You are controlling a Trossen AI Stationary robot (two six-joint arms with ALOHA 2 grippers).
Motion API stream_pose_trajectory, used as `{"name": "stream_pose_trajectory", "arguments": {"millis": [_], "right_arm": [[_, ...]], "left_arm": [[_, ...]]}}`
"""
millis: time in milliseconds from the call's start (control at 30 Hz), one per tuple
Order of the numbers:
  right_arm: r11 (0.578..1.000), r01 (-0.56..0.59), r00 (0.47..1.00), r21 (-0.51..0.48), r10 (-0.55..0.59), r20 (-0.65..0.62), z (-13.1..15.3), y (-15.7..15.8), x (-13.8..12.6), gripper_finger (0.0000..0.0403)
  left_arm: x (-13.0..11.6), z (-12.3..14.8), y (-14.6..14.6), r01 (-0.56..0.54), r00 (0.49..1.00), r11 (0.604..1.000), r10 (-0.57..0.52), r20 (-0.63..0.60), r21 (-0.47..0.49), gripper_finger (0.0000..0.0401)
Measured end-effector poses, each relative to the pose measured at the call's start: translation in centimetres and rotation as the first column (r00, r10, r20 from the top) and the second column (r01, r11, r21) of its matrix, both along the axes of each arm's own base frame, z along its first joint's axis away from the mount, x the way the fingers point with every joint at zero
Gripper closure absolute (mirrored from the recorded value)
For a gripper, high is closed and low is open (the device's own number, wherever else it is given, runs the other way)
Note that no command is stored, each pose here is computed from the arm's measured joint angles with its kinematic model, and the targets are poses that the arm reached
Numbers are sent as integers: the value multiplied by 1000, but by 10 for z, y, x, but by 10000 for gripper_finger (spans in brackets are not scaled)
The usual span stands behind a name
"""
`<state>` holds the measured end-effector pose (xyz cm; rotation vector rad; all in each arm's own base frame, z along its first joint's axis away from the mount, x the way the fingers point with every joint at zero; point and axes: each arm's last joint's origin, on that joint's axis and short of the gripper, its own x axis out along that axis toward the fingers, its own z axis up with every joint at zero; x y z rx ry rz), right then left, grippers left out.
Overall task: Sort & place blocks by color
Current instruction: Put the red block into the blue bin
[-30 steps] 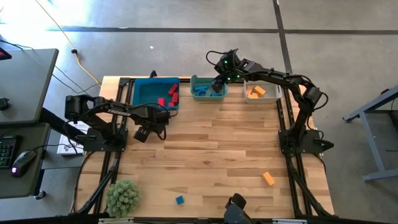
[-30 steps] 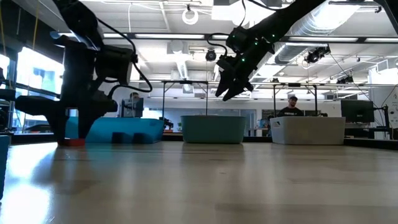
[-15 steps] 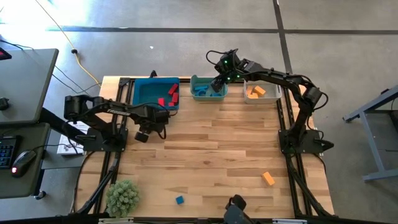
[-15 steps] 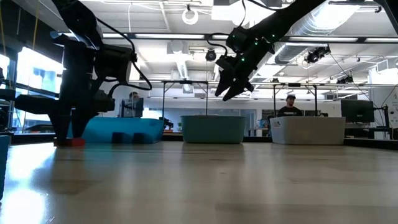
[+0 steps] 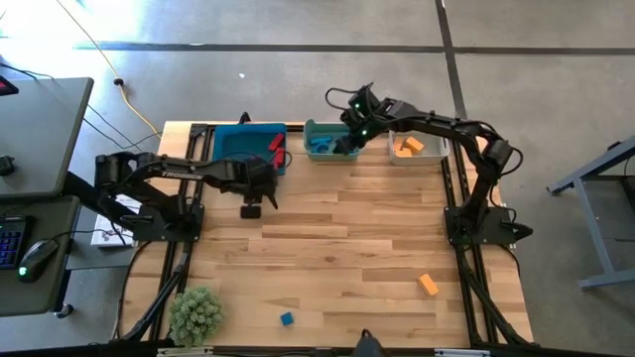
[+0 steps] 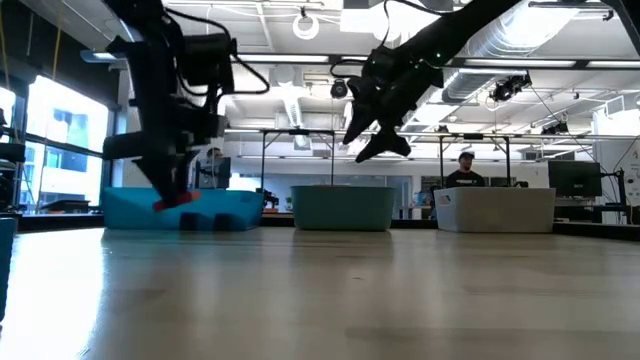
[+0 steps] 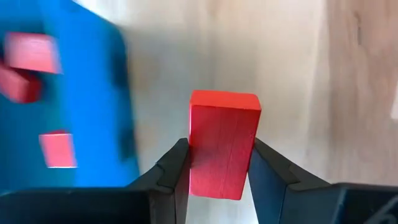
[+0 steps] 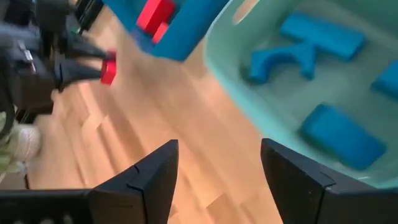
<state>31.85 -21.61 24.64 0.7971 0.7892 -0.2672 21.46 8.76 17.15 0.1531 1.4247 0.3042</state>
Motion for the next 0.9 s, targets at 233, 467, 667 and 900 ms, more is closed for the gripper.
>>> {"name": "stream_pose_trajectory", "arguments": {"millis": [233,467,667,900], "right_arm": [[997,-61,998,50,62,-16,-1,36,21,187],[993,-85,995,78,89,-46,-1,77,40,187],[998,-23,994,62,30,-108,-3,110,51,187],[997,59,986,52,-50,-157,-4,148,59,187]], "left_arm": [[3,25,29,-145,985,979,129,115,145,301],[-3,41,66,-240,959,948,199,202,208,301],[-17,46,93,-281,948,926,228,221,253,301],[-37,44,115,-341,926,920,292,239,196,301]]}}
